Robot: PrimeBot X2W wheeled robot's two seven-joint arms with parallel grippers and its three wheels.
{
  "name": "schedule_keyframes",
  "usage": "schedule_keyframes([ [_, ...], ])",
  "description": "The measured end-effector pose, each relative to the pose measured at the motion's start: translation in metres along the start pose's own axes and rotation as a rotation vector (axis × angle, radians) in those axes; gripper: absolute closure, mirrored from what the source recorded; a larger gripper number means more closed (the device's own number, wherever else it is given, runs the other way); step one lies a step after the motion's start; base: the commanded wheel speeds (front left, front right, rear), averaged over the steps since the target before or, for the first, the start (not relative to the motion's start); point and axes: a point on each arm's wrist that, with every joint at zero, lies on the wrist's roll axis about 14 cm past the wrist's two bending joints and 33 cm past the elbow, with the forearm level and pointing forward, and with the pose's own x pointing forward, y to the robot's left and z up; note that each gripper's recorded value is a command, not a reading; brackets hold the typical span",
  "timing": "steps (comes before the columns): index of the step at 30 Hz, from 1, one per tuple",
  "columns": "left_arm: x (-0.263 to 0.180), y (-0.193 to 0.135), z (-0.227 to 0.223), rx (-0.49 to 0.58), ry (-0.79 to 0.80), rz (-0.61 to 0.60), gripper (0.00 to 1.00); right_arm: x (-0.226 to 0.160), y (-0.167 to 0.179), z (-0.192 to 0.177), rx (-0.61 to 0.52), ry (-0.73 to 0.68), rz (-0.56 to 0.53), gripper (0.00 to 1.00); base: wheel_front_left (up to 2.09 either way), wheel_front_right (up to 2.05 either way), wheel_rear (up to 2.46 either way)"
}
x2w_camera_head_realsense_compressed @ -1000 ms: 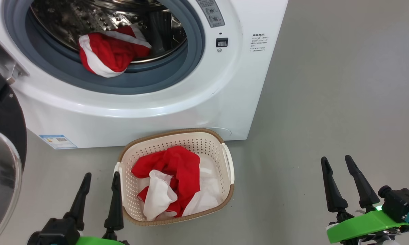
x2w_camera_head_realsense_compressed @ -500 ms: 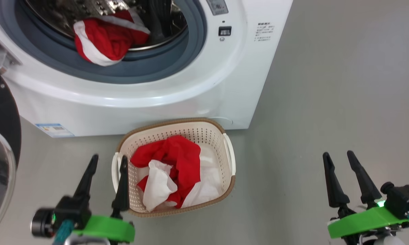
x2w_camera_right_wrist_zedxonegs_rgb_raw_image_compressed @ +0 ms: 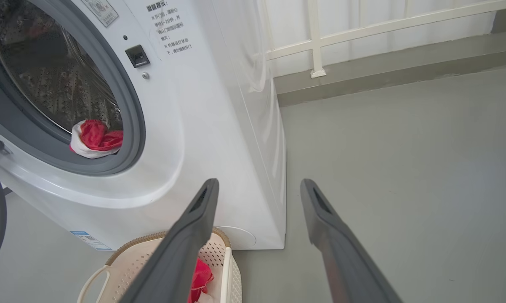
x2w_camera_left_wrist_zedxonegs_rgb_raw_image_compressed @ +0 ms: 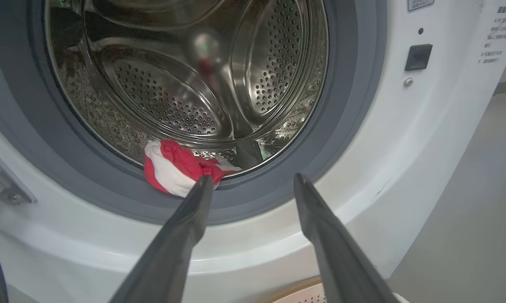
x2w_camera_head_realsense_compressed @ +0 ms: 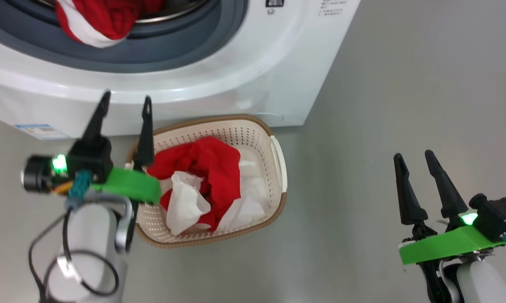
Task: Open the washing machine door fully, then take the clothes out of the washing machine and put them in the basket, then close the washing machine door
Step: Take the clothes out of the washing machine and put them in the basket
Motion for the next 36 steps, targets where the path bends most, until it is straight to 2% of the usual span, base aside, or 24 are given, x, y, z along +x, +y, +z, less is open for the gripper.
schedule_keyframes([
  [7, 0.046, 0.002, -0.006, 0.043, 0.022, 0.016, 0.00, 0.006, -0.011, -0.008, -0.003, 0.017, -0.028, 0.00, 0.00, 0.00, 0.00],
  [25, 0.118, 0.018, -0.020, 0.071, 0.115, 0.103, 0.00, 0.014, -0.021, -0.017, -0.005, 0.036, -0.053, 0.00, 0.00, 0.00, 0.00],
  [33, 0.141, 0.034, -0.023, 0.196, 0.156, 0.130, 0.00, 0.016, -0.024, -0.021, -0.008, 0.046, -0.060, 0.00, 0.00, 0.00, 0.00],
  [36, 0.148, 0.038, -0.026, 0.212, 0.175, 0.147, 0.00, 0.021, -0.025, -0.019, -0.004, 0.038, -0.061, 0.00, 0.00, 0.00, 0.00],
])
